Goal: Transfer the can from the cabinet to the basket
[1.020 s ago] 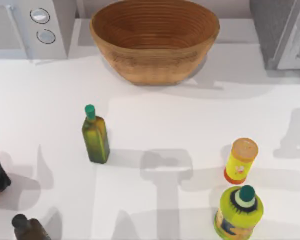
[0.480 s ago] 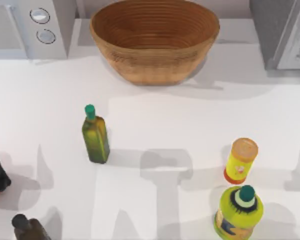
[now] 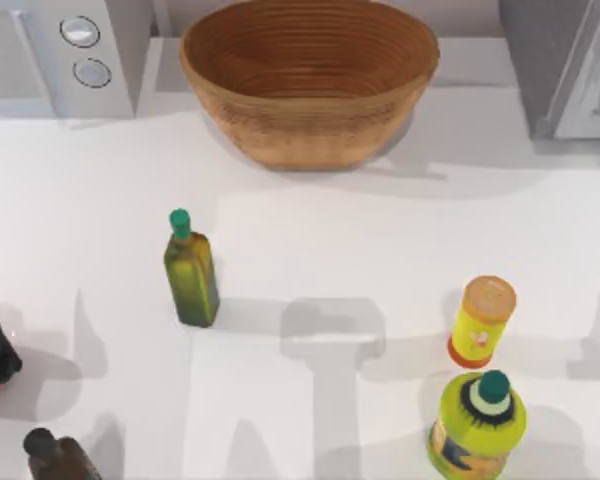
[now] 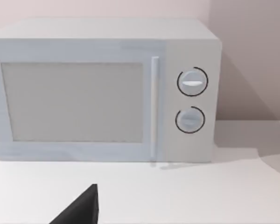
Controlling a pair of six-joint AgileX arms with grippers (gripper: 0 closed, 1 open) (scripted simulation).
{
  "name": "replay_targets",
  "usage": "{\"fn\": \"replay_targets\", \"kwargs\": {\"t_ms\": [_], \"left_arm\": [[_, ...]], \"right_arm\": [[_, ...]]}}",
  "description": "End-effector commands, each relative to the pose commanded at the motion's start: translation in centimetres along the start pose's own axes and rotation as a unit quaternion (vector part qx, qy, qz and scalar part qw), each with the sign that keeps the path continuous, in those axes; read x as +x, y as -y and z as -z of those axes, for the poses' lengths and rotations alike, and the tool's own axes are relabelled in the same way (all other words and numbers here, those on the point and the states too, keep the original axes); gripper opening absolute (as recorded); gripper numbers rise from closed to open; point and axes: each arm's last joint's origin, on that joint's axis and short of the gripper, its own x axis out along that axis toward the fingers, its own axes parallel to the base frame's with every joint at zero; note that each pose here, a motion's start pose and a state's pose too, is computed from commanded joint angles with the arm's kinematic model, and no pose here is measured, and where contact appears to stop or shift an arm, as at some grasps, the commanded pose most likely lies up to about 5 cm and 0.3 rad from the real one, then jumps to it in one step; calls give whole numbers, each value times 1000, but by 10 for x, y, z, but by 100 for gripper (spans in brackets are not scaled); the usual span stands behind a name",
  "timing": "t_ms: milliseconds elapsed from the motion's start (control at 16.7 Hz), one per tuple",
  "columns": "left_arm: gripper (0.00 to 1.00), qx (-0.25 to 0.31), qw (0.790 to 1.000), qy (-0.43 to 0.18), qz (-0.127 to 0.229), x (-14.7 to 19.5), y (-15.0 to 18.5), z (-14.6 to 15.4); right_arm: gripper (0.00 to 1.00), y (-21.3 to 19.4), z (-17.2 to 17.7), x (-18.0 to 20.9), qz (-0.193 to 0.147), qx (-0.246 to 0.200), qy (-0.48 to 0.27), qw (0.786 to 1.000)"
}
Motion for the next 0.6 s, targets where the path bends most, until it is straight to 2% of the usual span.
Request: {"fn": "replay_targets", "kwargs": {"t_ms": [300, 600], "left_arm": [[100, 0, 1000, 0, 0, 0, 0, 0], [100, 0, 1000, 0, 0, 0, 0, 0]], "right_arm": [[0, -9, -63, 12, 1, 1, 19, 1000], [0, -41, -143, 74, 2, 3, 22, 1000]]}}
